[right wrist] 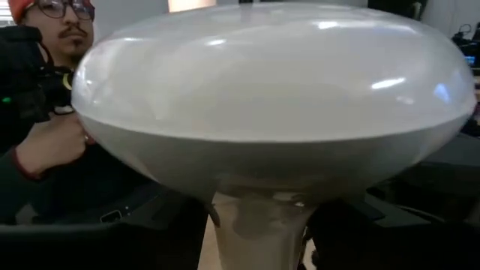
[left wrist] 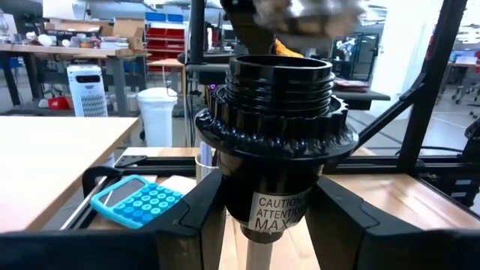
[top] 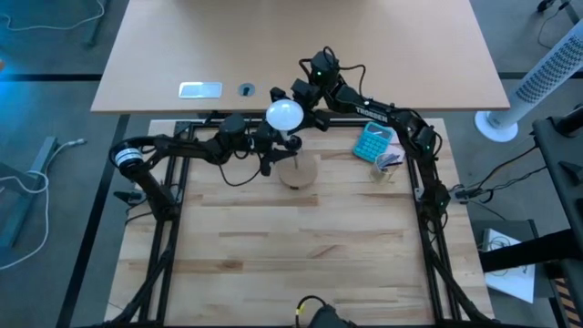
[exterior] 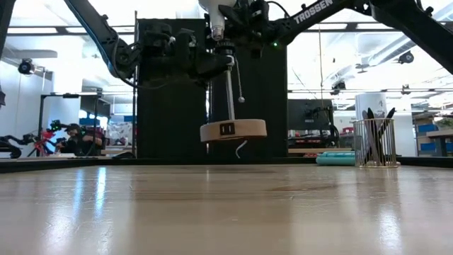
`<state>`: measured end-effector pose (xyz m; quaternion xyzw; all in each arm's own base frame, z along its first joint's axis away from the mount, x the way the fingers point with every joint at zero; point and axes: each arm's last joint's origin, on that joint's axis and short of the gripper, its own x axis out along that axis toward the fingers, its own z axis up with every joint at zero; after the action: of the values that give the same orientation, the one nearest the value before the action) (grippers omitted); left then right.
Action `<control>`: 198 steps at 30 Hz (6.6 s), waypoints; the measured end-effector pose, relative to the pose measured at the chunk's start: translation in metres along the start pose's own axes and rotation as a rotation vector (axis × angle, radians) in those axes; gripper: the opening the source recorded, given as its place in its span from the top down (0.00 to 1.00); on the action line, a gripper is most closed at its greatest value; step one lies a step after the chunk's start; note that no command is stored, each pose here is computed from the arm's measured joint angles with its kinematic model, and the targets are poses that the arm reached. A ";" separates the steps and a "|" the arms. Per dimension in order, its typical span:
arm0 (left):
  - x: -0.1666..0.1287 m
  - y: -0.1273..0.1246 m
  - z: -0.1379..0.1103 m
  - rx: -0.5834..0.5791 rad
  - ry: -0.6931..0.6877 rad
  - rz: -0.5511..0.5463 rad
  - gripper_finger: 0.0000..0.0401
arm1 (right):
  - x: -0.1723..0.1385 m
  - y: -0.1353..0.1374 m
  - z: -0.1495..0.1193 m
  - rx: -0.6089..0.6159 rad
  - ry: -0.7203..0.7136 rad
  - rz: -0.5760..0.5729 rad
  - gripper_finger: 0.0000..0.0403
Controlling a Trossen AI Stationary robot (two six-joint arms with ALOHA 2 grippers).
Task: Screw lightbulb
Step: Insert the light bulb into the table lamp
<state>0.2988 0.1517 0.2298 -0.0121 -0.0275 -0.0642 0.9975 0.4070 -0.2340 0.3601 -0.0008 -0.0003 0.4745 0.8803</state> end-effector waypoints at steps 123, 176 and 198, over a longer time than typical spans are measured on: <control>-0.031 0.019 0.053 0.285 0.091 0.985 0.65 | -0.017 -0.020 -0.005 -0.238 0.126 -0.964 0.63; -0.035 0.030 0.042 0.202 0.064 0.968 0.65 | -0.030 -0.017 -0.012 -0.123 0.147 -0.932 0.16; -0.026 0.020 0.040 0.101 0.020 0.799 0.65 | -0.034 -0.009 -0.004 -0.071 0.086 -0.725 0.16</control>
<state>0.2738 0.1757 0.2679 0.0280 -0.0140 0.3301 0.9434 0.3955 -0.2675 0.3558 -0.0513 0.0201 0.1311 0.9898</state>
